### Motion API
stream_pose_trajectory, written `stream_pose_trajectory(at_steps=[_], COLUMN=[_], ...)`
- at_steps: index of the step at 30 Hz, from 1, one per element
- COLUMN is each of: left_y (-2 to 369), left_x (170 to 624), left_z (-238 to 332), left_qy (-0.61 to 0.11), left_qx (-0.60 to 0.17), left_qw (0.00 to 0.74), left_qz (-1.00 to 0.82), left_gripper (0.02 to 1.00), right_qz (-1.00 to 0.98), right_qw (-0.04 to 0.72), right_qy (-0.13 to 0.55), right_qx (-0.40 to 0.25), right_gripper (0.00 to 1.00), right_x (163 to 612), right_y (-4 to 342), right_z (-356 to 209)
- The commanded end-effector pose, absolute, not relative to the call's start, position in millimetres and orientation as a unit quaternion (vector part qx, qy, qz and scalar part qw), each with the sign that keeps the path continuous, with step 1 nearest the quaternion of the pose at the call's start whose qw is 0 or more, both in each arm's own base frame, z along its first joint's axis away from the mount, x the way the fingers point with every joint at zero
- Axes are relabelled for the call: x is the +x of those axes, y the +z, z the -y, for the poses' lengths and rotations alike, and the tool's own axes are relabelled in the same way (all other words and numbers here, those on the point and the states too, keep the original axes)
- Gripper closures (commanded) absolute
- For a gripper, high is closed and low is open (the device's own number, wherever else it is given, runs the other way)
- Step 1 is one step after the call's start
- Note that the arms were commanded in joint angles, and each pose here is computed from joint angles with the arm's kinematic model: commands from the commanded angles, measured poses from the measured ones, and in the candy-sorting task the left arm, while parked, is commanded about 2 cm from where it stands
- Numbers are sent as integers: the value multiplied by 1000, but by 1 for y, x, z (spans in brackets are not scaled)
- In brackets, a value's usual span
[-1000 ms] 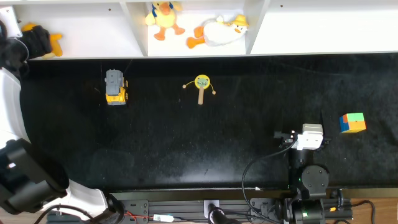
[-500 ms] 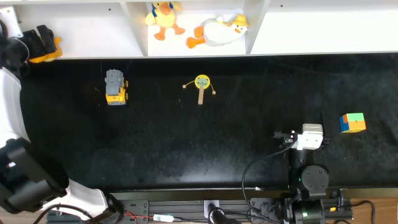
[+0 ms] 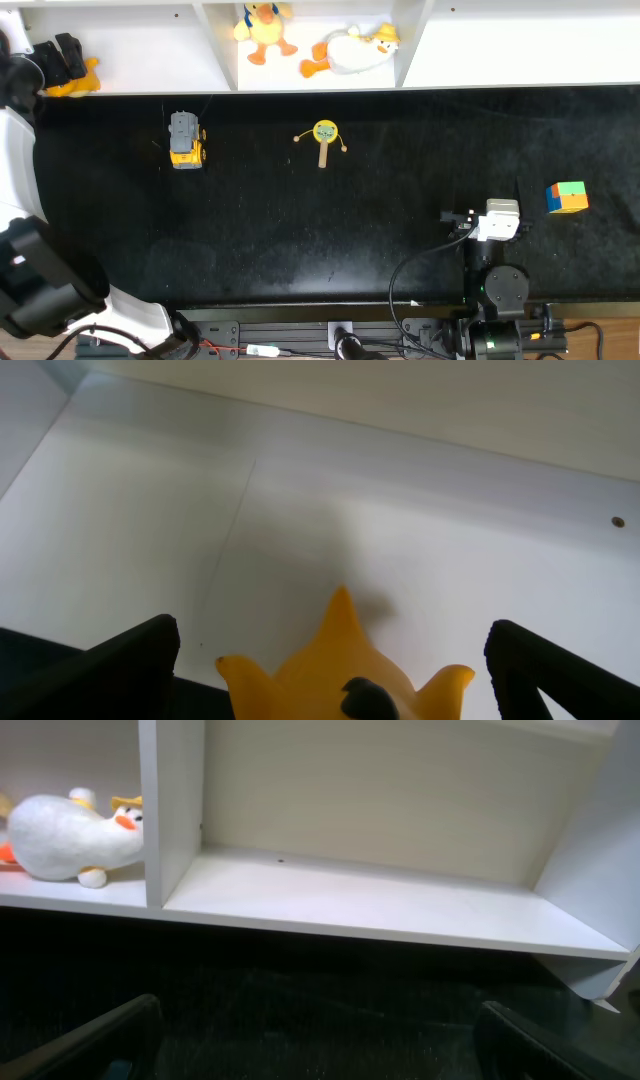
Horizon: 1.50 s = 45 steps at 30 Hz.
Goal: Store Toys
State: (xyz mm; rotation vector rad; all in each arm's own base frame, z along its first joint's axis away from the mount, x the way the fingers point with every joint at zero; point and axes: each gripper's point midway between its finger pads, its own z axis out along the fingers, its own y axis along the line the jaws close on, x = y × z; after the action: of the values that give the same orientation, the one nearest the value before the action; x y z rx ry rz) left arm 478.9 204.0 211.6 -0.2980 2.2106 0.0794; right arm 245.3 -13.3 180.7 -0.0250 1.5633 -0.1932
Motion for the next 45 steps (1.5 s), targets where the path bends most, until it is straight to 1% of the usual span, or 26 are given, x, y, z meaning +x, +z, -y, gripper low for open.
stream_pose_trajectory(at_steps=[1,8,16,21,23,45], left_y=[201,191,193,194,196,231], left_x=[489,498,505,506,507,528], left_z=[-208,-212,-216,-212,-210,-220], left_qy=[31,32,36,15,9,32], left_qx=[-121,-120,-119,-136,-132,-111], left_qw=[439,442,456,460,464,536], left_qz=[-890,-888,-881,-877,-876,-836], left_gripper=[18,20,23,20,20,20], right_qz=[-704,-704,-704,-704,-704,-704], right_qw=[705,705,705,705,705,705], right_qy=[-90,-90,-90,-90,-90,-90], right_qx=[-7,-7,-7,-7,-8,-7], right_gripper=[5,5,5,7,5,7], right_x=[246,246,246,246,246,246], right_y=[177,177,177,177,177,177], right_z=[15,15,15,15,15,15])
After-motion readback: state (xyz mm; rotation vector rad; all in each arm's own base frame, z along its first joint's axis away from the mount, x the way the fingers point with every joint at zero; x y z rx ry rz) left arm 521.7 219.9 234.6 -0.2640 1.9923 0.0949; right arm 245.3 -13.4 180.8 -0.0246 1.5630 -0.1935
